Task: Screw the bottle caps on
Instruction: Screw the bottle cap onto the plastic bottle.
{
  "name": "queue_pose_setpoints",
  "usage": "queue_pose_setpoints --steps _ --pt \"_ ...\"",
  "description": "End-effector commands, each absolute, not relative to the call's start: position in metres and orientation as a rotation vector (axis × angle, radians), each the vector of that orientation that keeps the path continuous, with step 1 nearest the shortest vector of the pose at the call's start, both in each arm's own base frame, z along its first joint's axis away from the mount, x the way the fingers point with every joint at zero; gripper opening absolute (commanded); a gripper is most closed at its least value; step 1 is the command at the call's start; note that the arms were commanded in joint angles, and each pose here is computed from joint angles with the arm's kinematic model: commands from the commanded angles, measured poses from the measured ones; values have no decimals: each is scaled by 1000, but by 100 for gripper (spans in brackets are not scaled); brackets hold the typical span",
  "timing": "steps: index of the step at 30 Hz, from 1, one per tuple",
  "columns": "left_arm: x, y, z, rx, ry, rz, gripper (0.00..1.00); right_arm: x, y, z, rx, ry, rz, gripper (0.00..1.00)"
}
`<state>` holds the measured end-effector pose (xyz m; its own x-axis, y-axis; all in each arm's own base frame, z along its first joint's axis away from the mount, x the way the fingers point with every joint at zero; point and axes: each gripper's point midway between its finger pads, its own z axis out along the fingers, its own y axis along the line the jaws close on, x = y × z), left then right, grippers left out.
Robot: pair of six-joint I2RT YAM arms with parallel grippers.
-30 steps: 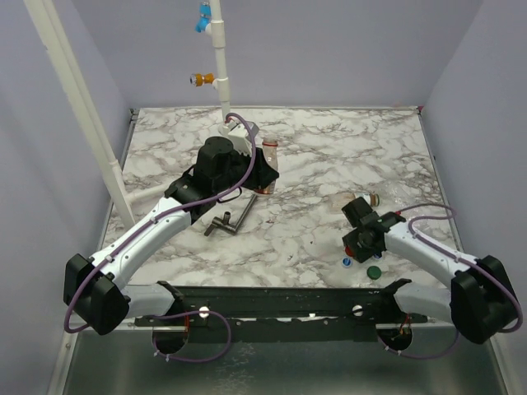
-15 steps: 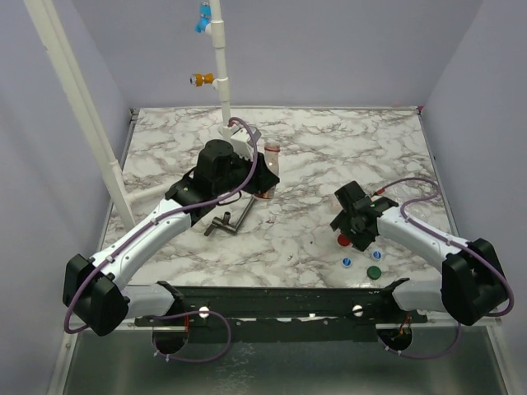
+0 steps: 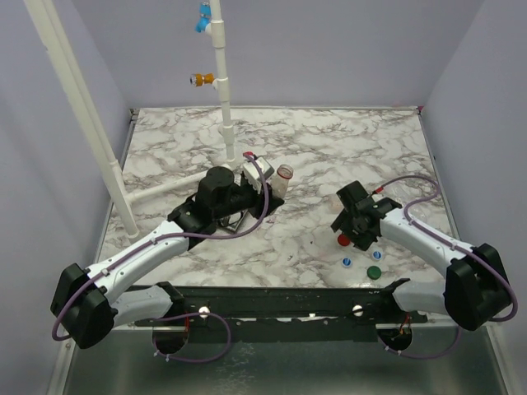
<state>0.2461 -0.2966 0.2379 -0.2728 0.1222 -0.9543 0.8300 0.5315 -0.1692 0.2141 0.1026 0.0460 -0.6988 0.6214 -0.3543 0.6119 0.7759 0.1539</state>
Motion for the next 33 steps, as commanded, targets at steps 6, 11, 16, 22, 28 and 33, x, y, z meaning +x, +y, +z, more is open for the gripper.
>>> queue_pose_setpoints --steps 6,11,16,22,28,33 --pt "242 -303 264 908 1501 -835 0 223 104 44 827 2588 34 62" --pt "240 -303 259 910 1512 -845 0 220 102 35 826 2592 18 60" --pt "238 -304 259 915 1513 -851 0 214 95 25 841 2599 -27 65" --pt "239 -304 259 918 1519 -853 0 214 94 16 864 2579 -18 66" --pt "240 -305 257 921 1531 -854 0 221 93 14 846 2558 -30 63" --pt "240 -305 253 918 1548 -851 0 223 91 14 827 2565 -58 56"
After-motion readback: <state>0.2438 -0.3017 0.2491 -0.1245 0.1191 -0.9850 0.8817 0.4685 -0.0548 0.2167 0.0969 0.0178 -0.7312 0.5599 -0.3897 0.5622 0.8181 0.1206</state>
